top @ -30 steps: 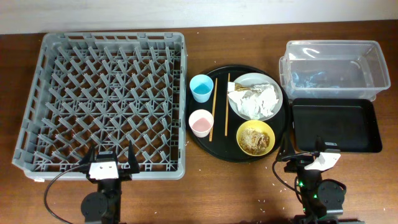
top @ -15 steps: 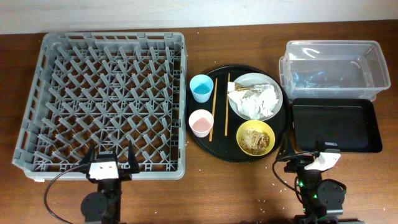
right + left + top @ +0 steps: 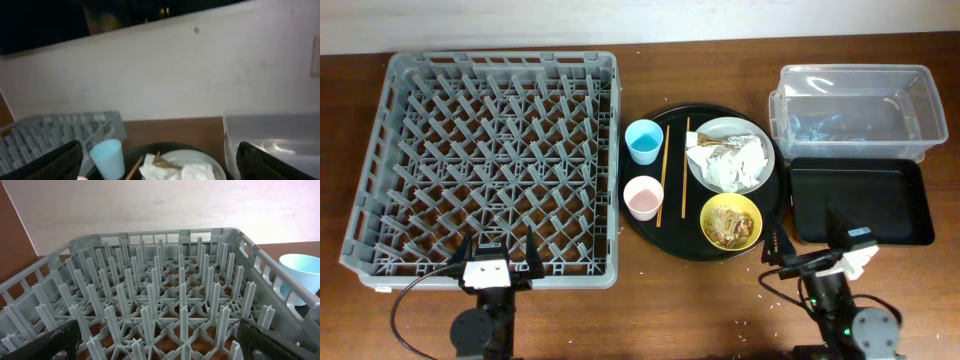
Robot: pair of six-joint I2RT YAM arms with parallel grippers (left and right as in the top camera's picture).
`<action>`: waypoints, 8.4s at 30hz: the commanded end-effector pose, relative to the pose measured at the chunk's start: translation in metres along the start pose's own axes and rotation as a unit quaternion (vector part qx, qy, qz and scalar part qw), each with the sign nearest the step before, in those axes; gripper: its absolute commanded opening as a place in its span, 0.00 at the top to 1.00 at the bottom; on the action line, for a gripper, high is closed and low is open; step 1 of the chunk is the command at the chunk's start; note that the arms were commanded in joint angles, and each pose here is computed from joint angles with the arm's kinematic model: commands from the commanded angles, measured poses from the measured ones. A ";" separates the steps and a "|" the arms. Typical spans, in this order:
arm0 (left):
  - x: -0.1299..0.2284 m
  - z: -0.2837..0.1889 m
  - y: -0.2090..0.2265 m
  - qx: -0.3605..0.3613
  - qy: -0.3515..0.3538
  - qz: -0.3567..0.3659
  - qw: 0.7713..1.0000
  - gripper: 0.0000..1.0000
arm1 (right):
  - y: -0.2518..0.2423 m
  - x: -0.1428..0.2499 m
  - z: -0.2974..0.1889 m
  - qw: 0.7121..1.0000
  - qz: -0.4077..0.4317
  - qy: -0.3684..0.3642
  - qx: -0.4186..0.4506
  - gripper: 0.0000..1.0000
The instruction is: Sort waste into correct bins and load items into the dishwasher rack
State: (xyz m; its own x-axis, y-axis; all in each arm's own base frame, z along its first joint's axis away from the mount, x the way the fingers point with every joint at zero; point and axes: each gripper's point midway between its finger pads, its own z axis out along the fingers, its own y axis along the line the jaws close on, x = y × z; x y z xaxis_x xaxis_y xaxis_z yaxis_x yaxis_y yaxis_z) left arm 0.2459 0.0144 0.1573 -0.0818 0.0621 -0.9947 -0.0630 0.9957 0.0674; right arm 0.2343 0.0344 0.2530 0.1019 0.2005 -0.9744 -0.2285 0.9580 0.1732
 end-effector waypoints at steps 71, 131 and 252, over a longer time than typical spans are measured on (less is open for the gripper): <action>0.001 0.000 -0.002 0.005 0.001 0.010 1.000 0.01 | 0.057 0.176 0.090 0.693 0.015 0.717 0.071 0.55; 0.001 0.000 -0.002 0.005 0.001 0.010 1.000 0.01 | -0.087 0.080 0.093 0.803 0.278 0.524 -0.062 0.96; -0.169 0.080 -0.190 0.682 0.284 -0.298 0.605 0.23 | 0.191 0.072 0.184 0.722 0.280 0.499 -0.390 0.96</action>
State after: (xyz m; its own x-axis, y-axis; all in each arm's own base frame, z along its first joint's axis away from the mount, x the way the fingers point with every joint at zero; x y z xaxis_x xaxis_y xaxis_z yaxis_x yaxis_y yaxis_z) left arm 0.3553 -0.1833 0.2909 -0.8156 0.0235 -0.5781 0.5786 0.0353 -0.8148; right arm 0.3653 0.2745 0.2615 -0.8661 -0.1269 -0.4835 -0.4998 0.2255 0.8363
